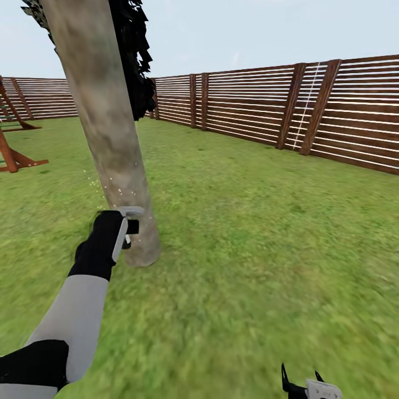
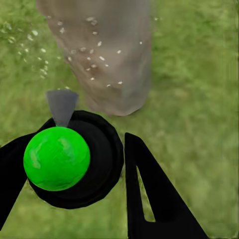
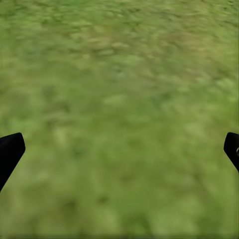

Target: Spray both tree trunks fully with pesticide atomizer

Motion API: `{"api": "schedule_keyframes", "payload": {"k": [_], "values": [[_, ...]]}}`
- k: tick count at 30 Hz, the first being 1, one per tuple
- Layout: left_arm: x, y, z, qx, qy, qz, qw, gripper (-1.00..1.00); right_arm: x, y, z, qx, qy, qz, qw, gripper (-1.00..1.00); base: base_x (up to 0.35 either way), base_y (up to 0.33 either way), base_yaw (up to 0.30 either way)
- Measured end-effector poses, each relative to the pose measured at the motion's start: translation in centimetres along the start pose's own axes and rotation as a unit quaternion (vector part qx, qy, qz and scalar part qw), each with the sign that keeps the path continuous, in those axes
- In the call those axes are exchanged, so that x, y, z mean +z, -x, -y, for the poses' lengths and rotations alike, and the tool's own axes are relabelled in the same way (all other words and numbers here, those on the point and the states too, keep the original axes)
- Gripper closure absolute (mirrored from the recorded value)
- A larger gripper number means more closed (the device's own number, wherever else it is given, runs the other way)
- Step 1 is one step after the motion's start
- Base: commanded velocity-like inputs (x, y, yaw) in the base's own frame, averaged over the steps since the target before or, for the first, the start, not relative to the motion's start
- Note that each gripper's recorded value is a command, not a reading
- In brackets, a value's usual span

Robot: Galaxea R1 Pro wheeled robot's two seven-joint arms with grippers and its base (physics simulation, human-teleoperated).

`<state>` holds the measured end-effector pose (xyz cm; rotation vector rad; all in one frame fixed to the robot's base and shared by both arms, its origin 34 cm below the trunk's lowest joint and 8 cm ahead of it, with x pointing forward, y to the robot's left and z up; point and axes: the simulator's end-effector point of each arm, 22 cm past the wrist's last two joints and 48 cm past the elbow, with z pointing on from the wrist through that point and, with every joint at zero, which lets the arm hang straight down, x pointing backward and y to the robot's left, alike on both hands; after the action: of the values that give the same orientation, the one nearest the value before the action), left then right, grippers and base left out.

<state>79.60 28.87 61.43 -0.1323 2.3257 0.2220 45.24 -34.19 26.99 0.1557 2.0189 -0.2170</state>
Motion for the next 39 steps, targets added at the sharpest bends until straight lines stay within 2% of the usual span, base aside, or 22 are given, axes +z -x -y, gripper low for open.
{"api": "schedule_keyframes", "payload": {"k": [1,2,5,7,10,11,13,15,16,17,19,22,23,24,25,28,29,34,36,39], "values": [[-0.3,0.1,1.9,-0.001,-0.016,0.000,0.9999,1.00,0.0,0.0,0.0,0.000,0.000,0.000,1.0000,-1.00,0.000,0.000,0.000],[-0.5,0.2,2.7,0.000,-0.021,0.001,0.9998,1.00,0.0,0.0,0.0,0.000,0.000,0.000,1.0000,-1.00,0.000,0.000,0.000],[-0.5,0.0,2.7,0.002,-0.019,0.000,0.9998,1.00,0.0,0.0,0.0,0.000,0.000,0.000,1.0000,-1.00,0.000,0.000,0.000],[0.1,-0.5,-0.1,0.004,0.006,-0.004,1.0000,1.00,0.0,0.0,0.0,0.000,0.000,0.000,1.0000,-1.00,0.000,0.000,0.000],[0.8,-0.5,-6.7,0.001,0.052,-0.006,0.9986,1.00,0.0,0.0,0.0,0.000,0.000,0.000,1.0000,-1.00,0.000,0.000,0.000],[0.8,-0.4,-7.0,-0.001,0.052,-0.004,0.9986,1.00,0.0,0.0,0.0,0.000,0.000,0.000,1.0000,-1.00,0.000,0.000,0.000],[0.8,-0.4,-5.4,0.000,0.037,-0.003,0.9993,1.00,0.0,0.0,0.0,0.000,0.000,0.000,1.0000,-1.00,0.000,0.000,0.000],[0.1,0.1,-0.4,-0.002,-0.003,0.001,1.0000,1.00,0.0,0.0,0.0,0.000,0.000,0.000,1.0000,-1.00,0.000,0.000,0.000],[-0.4,0.5,1.5,-0.001,-0.017,0.004,0.9999,1.00,0.0,0.0,0.0,0.000,0.000,0.000,1.0000,-1.00,0.000,0.000,0.000],[-0.7,0.7,2.5,-0.002,-0.024,0.006,0.9997,1.00,0.0,0.0,0.0,0.000,0.000,0.000,1.0000,-1.00,0.000,0.000,0.000],[-0.7,0.9,1.6,-0.001,-0.014,0.007,0.9999,1.00,0.0,0.0,0.0,0.000,0.000,0.000,1.0000,-1.00,0.000,0.000,0.000],[0.4,0.5,-5.7,-0.033,0.032,-0.001,0.9989,1.00,0.0,0.0,0.0,0.000,0.001,0.000,1.0000,-1.00,0.000,0.000,0.000],[0.5,0.4,-6.6,-0.045,0.031,-0.002,0.9985,1.00,0.0,0.0,0.0,0.000,0.001,0.000,1.0000,-1.00,0.000,0.000,0.000],[0.6,0.4,-6.5,-0.054,0.021,-0.002,0.9983,1.00,0.0,0.0,0.0,0.000,0.001,0.000,1.0000,-1.00,0.000,0.000,0.000],[0.5,0.5,-5.2,-0.055,0.007,-0.001,0.9985,1.00,0.0,0.0,0.0,-0.001,0.001,0.000,1.0000,-1.00,0.000,0.000,0.000],[-0.1,0.7,-0.2,-0.031,-0.025,0.002,0.9992,1.00,0.0,0.0,0.0,-0.001,0.001,0.000,1.0000,-1.00,0.000,0.000,0.000],[-0.3,0.6,0.8,-0.026,-0.030,0.001,0.9992,1.00,0.0,0.0,0.0,-0.001,0.001,0.000,1.0000,-1.00,0.000,0.000,0.000],[0.8,-1.9,0.0,-0.011,-0.013,-0.020,0.9997,1.00,0.0,0.0,0.0,-0.001,0.001,0.000,1.0000,-1.00,0.000,0.000,0.000],[3.0,-8.2,-0.6,-0.004,-0.003,-0.073,0.9973,1.00,0.0,-0.1,0.0,-0.001,0.001,-0.001,1.0000,-1.00,0.000,0.000,0.000],[4.3,-11.9,-1.2,-0.008,0.006,-0.074,0.9972,1.00,0.0,0.0,0.0,-0.001,0.001,-0.001,1.0000,-1.00,0.000,0.000,0.000]]}}
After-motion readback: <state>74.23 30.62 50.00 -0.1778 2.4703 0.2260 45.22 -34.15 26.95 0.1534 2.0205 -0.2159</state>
